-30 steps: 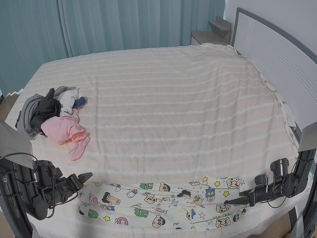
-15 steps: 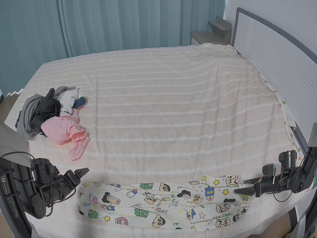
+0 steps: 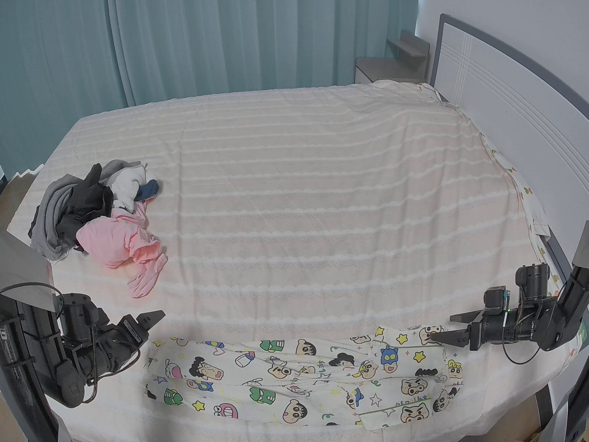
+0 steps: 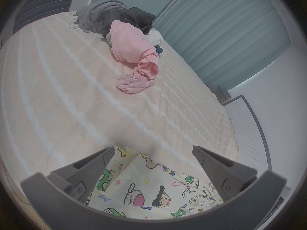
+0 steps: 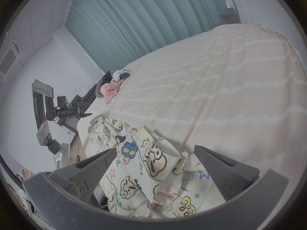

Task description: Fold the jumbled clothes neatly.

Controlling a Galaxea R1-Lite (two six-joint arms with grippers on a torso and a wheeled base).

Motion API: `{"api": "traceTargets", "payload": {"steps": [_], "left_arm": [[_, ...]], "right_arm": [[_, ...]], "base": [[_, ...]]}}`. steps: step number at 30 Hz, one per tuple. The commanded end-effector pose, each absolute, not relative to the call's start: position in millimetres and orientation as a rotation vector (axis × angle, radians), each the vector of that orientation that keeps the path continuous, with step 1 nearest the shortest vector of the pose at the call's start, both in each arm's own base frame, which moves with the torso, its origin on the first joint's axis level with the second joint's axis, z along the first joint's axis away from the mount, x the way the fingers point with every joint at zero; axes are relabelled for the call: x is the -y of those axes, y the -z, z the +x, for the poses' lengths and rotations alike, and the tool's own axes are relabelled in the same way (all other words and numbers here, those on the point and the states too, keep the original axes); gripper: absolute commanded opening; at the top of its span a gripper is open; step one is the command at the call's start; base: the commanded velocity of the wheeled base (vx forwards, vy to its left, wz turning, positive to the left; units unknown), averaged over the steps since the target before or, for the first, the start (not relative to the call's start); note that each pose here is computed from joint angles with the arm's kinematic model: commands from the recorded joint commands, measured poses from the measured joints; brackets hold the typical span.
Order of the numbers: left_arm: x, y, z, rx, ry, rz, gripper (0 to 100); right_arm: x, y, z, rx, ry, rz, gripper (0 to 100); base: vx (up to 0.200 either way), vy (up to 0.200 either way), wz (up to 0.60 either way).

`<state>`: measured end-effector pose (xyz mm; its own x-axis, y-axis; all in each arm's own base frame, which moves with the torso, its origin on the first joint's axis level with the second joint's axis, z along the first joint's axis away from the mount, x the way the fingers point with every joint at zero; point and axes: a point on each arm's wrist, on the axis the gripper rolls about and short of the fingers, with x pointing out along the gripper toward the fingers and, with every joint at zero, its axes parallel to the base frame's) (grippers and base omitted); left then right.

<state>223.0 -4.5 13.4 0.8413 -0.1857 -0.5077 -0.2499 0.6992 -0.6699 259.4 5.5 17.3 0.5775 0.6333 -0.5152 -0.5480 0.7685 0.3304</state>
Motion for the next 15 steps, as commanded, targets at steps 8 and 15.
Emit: {"api": "traceTargets", "payload": {"steps": [8, 15], "left_arm": [[8, -15, 222, -0.581, -0.019, -0.804, 100], [8, -15, 222, -0.581, -0.019, -0.804, 100]], "right_arm": [[-24, 4, 270, -0.722, -0.721, 0.119, 0], [-22, -4, 272, -0.684, -0.693, 0.102, 0]], "base": [[0.000, 0.000, 0.00], [0.000, 0.000, 0.00]]}}
